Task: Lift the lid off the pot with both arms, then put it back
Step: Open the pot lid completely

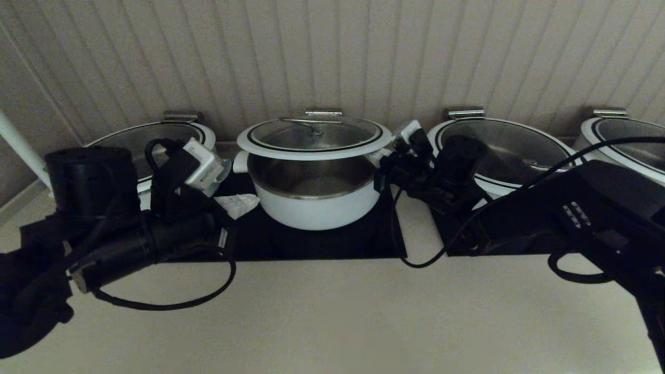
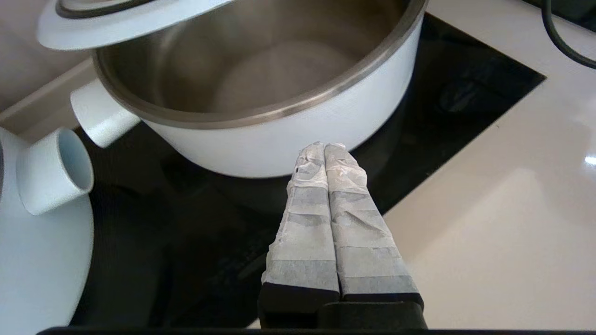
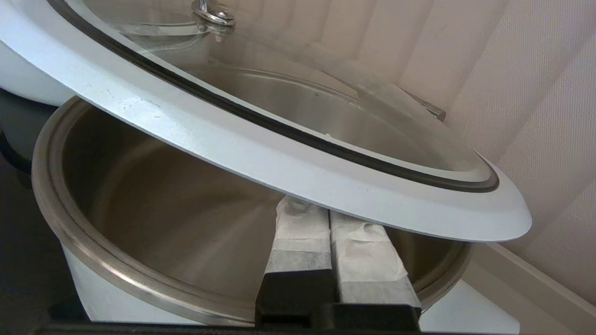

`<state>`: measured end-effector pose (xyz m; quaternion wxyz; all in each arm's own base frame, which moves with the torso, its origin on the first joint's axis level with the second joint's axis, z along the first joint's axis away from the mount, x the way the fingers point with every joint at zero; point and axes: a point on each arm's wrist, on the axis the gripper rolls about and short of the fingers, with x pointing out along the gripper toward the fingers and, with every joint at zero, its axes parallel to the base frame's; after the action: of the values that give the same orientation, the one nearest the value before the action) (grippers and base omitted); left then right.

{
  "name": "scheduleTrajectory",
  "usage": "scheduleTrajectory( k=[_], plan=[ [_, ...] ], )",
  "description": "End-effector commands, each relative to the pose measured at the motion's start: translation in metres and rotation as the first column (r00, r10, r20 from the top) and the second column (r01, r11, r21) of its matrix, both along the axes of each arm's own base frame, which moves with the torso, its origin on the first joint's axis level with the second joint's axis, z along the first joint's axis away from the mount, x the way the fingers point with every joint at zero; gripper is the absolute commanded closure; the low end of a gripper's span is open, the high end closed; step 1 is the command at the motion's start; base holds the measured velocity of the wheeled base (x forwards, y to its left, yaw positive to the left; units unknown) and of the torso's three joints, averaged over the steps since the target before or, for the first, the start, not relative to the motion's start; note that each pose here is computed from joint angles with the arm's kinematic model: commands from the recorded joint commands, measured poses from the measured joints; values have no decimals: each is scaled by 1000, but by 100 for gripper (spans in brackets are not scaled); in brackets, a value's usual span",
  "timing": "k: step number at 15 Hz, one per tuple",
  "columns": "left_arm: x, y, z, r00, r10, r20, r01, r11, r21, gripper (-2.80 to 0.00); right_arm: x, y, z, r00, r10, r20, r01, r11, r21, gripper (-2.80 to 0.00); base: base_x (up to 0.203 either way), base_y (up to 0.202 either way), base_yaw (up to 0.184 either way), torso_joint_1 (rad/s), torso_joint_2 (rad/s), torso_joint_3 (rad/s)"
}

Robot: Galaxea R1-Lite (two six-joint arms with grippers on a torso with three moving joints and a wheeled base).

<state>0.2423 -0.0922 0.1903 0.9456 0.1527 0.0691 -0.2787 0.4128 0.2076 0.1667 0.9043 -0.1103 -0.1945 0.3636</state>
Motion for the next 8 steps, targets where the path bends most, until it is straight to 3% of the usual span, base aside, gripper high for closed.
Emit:
scheduleTrajectory(
  k=[1,8],
  plan=[
    [12,-4,-11,1000,1,4,-1,1000,-1,0,-1,0,3,1000,2,13,-2,1000,3,0,0,0,0,0,0,0],
    [37,-14,-8,999,3,45,-3,1000,-16,0,-1,0,2,1000,-1,21,1,1000,-7,0,0,0,0,0,0,0]
  ],
)
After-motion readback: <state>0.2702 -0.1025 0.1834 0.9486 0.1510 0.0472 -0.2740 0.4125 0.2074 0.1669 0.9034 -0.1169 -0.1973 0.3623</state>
